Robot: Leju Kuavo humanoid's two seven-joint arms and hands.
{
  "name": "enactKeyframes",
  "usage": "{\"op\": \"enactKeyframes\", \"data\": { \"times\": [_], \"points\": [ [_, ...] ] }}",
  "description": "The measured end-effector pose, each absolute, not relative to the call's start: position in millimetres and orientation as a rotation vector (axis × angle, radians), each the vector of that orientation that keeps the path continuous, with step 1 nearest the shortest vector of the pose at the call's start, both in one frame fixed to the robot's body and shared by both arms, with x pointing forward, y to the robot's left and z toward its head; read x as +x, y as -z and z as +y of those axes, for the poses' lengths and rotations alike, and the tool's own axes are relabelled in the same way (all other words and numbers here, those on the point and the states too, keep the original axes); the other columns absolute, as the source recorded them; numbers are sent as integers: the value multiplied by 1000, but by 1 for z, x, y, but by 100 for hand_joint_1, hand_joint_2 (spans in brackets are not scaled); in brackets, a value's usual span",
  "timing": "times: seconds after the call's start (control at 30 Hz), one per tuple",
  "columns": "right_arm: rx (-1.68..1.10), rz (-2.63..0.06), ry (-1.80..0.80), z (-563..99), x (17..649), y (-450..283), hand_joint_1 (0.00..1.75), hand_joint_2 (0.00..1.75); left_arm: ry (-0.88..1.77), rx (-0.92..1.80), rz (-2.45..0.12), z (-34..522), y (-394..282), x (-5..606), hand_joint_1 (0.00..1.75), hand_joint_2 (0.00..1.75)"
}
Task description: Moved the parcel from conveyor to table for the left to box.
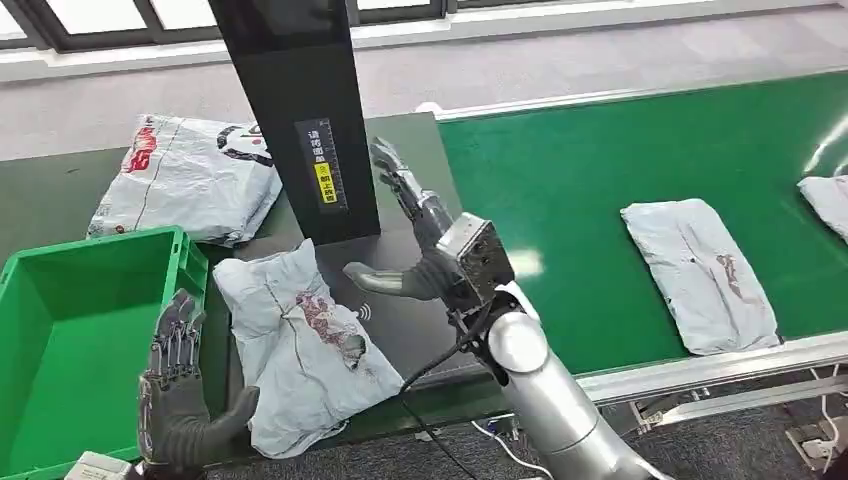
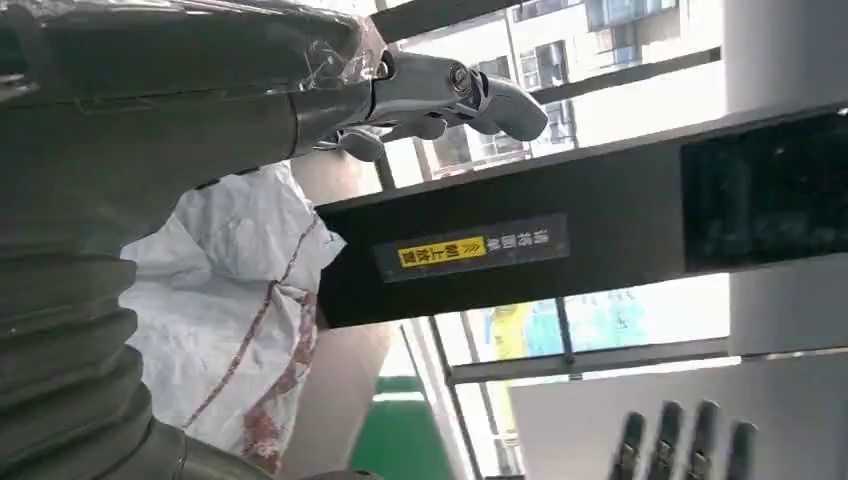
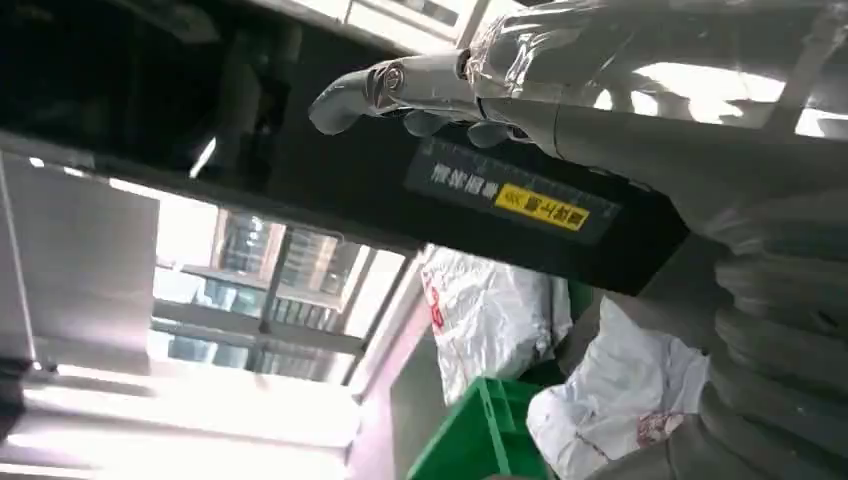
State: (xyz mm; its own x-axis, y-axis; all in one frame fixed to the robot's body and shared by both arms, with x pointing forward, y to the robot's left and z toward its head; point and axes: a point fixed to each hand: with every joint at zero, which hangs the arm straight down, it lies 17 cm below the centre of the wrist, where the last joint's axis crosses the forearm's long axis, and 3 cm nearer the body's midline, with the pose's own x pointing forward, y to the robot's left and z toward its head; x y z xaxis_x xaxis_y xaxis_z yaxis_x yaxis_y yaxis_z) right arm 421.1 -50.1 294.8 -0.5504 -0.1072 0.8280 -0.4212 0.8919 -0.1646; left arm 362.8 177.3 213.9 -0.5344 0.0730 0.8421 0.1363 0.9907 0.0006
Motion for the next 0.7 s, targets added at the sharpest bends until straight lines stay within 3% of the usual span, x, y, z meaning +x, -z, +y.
{"op": "enactKeyframes", "data": {
  "times": [0.07,0.1,0.37,0.53,0.7],
  "points": [
    [384,-2149,-377,-65,418,-298,0,0,135,-96,-2103,174,-206,367,0,175],
    [384,-2156,-349,-72,416,-298,0,175,187,-40,-2074,172,-200,371,0,175],
    [356,-2174,-260,-106,394,-287,0,175,944,690,-1641,154,-118,437,0,175],
    [359,-2155,-233,-111,390,-284,0,175,1283,784,-1481,126,-89,474,0,175],
    [352,-2145,-207,-115,389,-281,0,175,1455,787,-1427,111,-78,497,0,175]
  ]
}}
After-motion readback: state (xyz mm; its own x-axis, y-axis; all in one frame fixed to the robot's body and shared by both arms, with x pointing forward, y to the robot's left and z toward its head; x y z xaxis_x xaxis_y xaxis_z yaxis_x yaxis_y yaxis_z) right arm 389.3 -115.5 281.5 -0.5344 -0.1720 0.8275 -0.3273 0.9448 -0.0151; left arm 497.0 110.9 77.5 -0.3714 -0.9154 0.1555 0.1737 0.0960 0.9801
